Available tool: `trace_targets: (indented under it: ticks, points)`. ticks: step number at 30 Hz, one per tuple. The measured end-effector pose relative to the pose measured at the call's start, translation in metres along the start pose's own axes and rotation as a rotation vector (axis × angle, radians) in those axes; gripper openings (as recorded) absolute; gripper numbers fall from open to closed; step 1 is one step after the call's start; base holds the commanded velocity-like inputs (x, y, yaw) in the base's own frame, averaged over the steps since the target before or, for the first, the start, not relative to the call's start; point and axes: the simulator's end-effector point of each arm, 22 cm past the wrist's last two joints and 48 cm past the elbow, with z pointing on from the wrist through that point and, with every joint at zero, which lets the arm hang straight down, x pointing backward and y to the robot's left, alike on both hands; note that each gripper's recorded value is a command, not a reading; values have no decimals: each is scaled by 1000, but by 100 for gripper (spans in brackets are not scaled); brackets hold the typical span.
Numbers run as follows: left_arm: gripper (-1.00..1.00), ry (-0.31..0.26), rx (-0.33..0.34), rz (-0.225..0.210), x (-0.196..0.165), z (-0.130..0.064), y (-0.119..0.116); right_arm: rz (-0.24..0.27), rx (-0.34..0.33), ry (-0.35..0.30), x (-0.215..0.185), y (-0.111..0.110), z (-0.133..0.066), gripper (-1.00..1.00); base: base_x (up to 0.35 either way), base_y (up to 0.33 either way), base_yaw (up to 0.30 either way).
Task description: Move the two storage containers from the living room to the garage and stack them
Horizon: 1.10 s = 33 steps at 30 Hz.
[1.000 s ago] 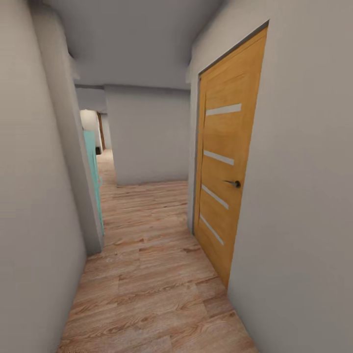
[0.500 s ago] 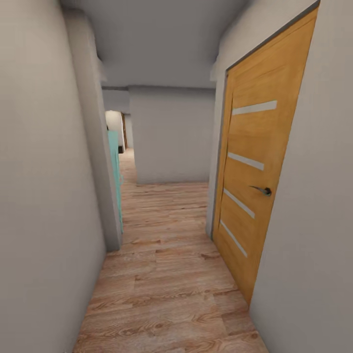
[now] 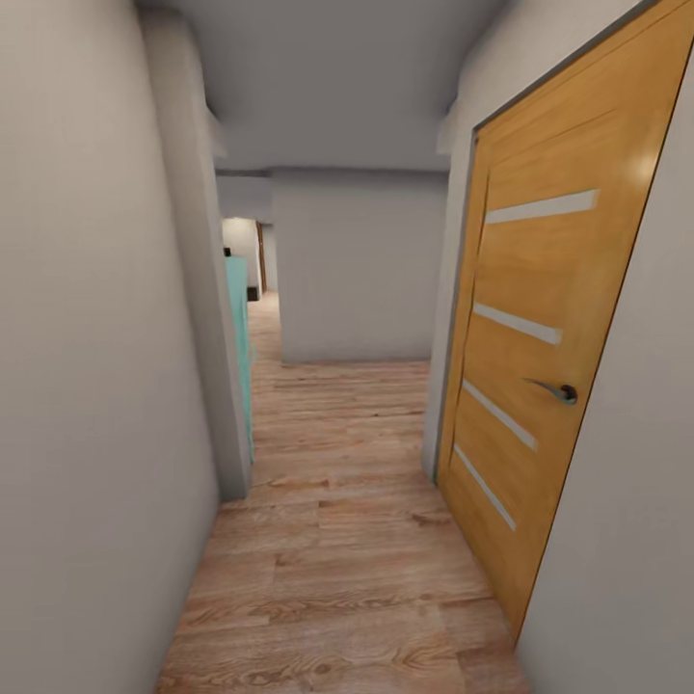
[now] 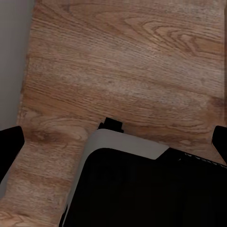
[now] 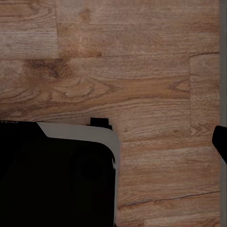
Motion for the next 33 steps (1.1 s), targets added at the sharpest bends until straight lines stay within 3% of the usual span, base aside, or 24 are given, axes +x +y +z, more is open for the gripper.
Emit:
trace_targets:
  ticks: [33]
  points:
    - [100, 7, 1, -1, 2, 0, -1, 6, 1, 1, 0, 1, 0, 100, 321, 0, 0]
